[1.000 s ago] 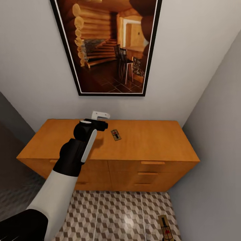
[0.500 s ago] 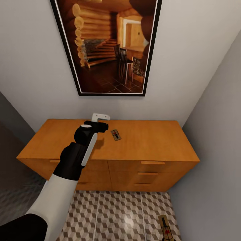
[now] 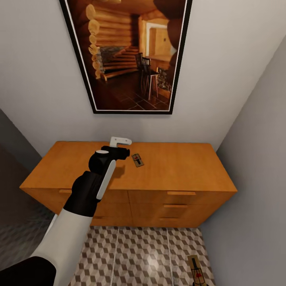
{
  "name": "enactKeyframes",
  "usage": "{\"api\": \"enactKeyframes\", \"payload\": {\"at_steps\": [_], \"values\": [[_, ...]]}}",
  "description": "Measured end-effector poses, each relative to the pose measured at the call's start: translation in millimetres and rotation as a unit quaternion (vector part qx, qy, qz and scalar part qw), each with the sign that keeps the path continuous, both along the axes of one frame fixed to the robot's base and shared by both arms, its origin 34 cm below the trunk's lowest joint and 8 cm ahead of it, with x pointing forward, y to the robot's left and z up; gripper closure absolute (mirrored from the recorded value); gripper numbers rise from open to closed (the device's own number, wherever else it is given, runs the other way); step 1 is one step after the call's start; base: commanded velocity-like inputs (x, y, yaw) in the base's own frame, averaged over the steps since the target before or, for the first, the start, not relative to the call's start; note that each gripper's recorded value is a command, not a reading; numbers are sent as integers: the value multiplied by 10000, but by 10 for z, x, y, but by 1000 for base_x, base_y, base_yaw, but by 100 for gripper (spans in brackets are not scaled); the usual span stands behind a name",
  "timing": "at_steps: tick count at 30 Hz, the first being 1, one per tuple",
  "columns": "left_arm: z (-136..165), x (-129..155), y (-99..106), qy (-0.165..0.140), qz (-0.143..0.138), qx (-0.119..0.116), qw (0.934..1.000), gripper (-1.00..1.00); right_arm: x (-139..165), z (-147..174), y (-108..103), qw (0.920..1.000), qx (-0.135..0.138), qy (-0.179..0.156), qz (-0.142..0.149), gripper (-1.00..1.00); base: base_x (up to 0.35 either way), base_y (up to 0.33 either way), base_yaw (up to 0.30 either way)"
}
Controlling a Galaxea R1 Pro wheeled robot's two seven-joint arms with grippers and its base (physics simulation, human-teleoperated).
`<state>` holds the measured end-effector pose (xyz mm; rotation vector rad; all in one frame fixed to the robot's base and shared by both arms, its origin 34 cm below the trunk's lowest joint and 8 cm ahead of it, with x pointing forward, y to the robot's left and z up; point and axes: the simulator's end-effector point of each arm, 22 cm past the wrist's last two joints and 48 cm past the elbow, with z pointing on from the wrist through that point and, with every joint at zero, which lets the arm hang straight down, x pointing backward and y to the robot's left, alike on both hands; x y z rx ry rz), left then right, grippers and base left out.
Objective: Take the four mousetraps from the cabinet in the bathroom and place them on the bathroom floor. Make sure all four end up on the same floor surface, and ensure that at least two of them are either under or directly next to the same bathroom sink.
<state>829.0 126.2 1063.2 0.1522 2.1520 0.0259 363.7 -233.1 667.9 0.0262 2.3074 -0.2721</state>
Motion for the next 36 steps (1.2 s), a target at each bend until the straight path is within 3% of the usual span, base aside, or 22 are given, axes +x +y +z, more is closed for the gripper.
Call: {"api": "enactKeyframes", "payload": {"at_steps": [16, 22, 36], "values": [[-6, -34, -143, 60, -152, -288, 9995, -100, -17, -18, 10, 10000, -5, 61, 10, 100, 0, 0, 0], [-9, -63, -258, 57, -295, -248, 9992, -100, -18, -19, 4, 10000, -10, 66, 11, 100, 0, 0, 0], [-37, -79, -295, 87, -342, -226, 9991, -100, -19, -20, 7, 10000, -9, 67, 10, 100, 0, 0, 0]]}}
